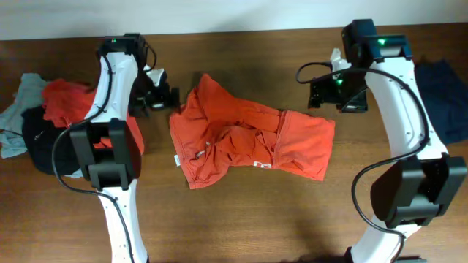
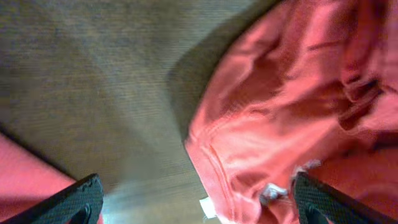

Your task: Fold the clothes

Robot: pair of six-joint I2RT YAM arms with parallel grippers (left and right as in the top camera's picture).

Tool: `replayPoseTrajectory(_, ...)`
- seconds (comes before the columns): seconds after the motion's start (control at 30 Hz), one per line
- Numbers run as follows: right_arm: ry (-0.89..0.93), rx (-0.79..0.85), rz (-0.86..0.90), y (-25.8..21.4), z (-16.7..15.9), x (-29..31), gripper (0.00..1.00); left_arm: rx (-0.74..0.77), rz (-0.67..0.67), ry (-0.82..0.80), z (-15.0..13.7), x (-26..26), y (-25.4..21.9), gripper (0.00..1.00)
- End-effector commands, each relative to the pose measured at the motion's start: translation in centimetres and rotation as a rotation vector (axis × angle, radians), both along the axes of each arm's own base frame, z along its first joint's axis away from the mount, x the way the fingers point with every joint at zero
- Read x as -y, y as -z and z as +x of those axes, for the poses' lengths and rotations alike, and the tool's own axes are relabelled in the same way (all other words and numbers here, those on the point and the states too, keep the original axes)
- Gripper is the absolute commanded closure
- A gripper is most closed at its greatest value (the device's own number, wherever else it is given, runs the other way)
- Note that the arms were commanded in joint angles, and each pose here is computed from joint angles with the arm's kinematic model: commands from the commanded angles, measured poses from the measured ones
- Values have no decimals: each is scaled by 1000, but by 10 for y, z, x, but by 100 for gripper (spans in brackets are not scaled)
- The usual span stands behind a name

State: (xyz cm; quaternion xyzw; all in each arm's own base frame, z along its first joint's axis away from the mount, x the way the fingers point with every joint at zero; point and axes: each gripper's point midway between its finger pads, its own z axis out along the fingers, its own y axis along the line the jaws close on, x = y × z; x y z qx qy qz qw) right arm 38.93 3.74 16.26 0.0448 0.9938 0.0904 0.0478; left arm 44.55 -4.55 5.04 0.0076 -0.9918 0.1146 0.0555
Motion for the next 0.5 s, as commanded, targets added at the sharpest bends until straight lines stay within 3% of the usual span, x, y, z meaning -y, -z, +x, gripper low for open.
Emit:
replayPoseTrajectory(0.0,-6,28,-11,-8,2,6,14,1,-72,-14,0,15,18,3)
replayPoseTrajectory(0.1,-5,27,-11,-8,2,6,14,6,-104,-11,-1,23,40,11)
replayPoseTrajectory(0.2,-5,25,-11,-8,1,6,14,-13,-124,17,-11,25,53,26)
replayPoseTrajectory(0.23,-5,26,-11,-8,1,6,14,-20,-126,16,-13,25,56,36)
replayPoseTrajectory(0.3,-5,26,-11,-8,1,6,14,-34,-133,17,-17,27,58,68)
replayPoseTrajectory(0.37,-5,26,-11,-8,1,6,14,-44,-161,15,-20,33,58,92)
replayPoseTrajectory(0.4,-5,26,-11,-8,1,6,14,-47,-180,15,-21,37,56,99)
replayPoseTrajectory(0.47,-5,25,-11,-8,1,6,14,-41,-234,42,-22,49,52,99)
